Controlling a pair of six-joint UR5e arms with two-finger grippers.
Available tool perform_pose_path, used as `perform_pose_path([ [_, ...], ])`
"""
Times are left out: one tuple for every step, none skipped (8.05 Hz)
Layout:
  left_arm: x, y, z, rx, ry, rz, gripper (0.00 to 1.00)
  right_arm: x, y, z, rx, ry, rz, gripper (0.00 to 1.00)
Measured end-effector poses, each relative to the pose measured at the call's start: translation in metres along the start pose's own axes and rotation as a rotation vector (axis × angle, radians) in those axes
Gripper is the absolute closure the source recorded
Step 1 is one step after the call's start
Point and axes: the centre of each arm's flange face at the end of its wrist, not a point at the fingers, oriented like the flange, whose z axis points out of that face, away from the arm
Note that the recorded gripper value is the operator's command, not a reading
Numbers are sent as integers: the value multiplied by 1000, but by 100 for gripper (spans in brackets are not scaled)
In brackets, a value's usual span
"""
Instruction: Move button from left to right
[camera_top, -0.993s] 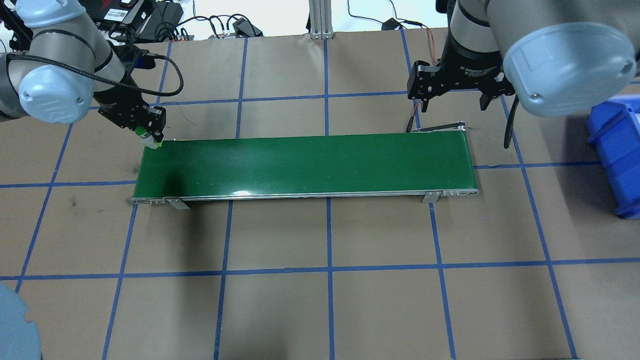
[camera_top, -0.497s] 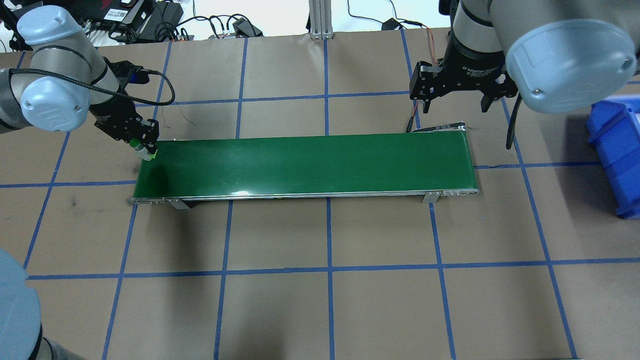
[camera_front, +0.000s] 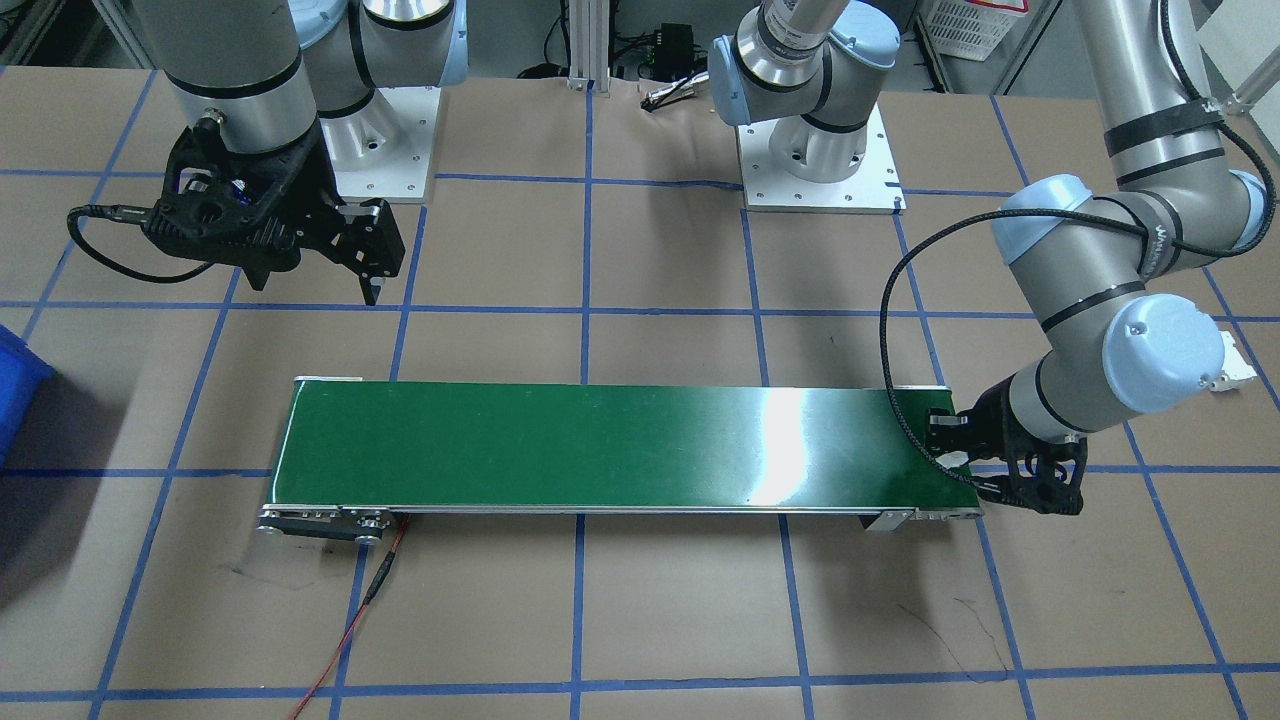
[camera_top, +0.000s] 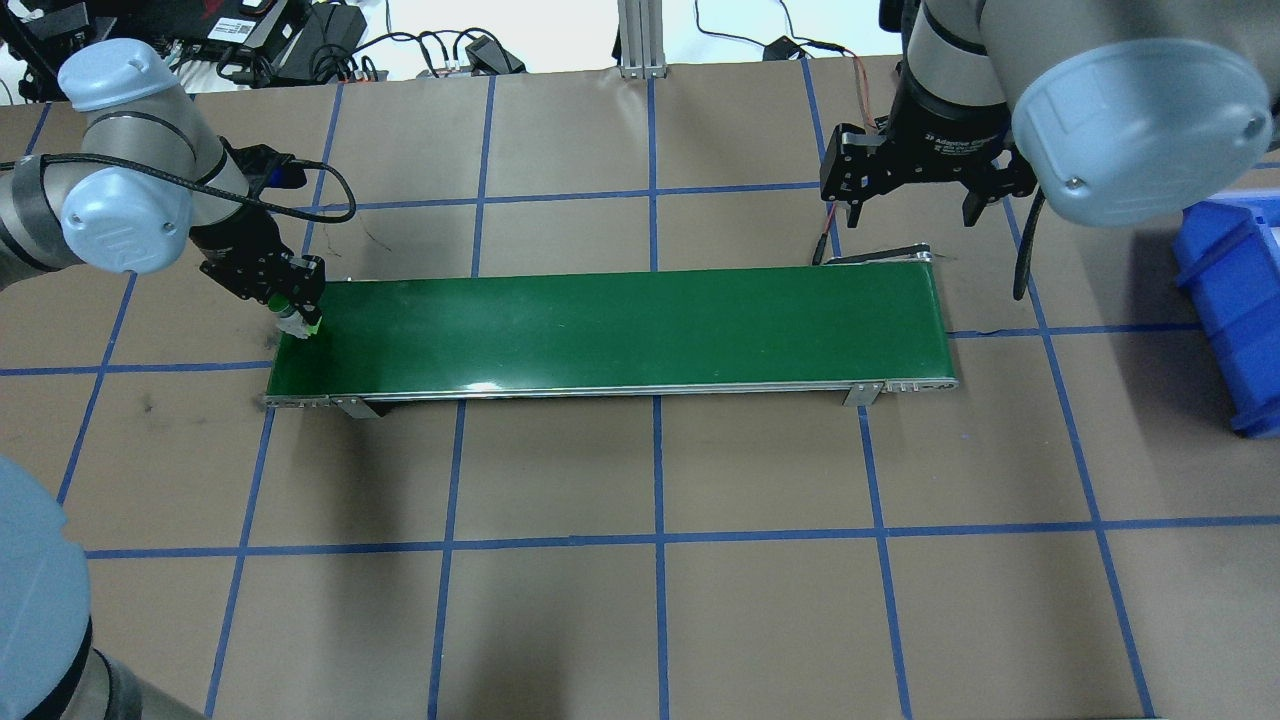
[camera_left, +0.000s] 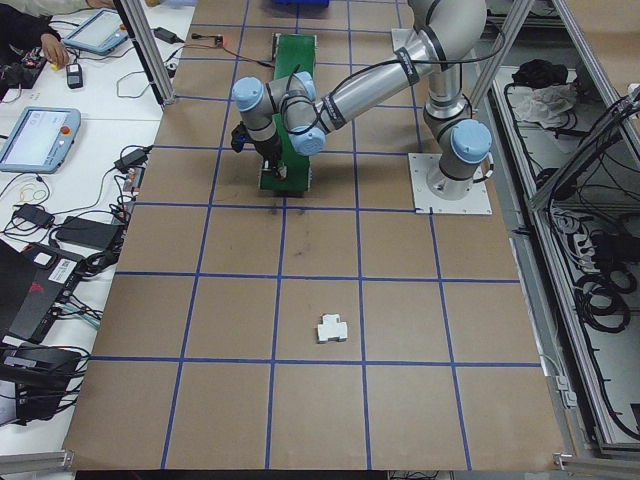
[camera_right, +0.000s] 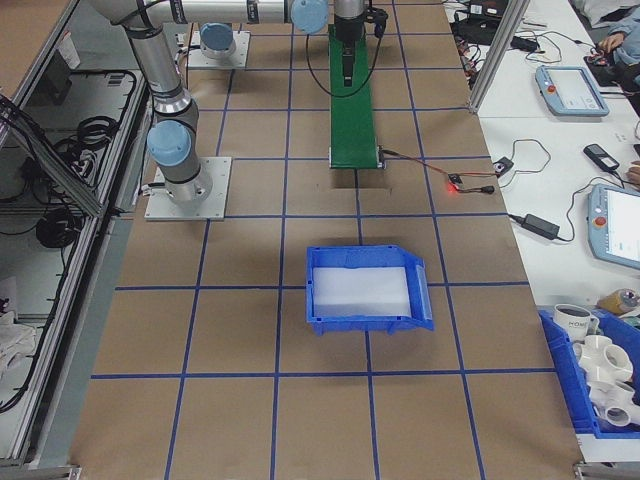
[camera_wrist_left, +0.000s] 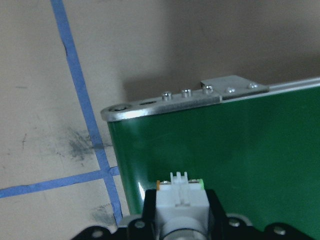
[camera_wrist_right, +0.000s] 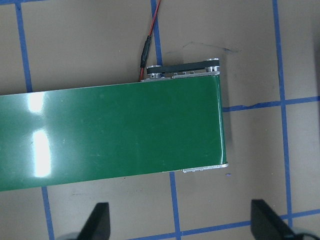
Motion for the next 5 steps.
perform_pose_path([
  [0,-1,3,-6,2,-17,1,0,0,1,-1,0,0,0],
  [0,-1,3,-9,3,-54,0,0,0,1,-3,1,0,0],
  [1,1,-3,-5,2,-112,0,0,0,2,-4,1,0,0],
  [6,5,-10,-18,6,-162,0,0,0,2,-4,1,0,0],
  [13,13,-21,-33,12,-209,0,0,0,2,-5,0,1,0],
])
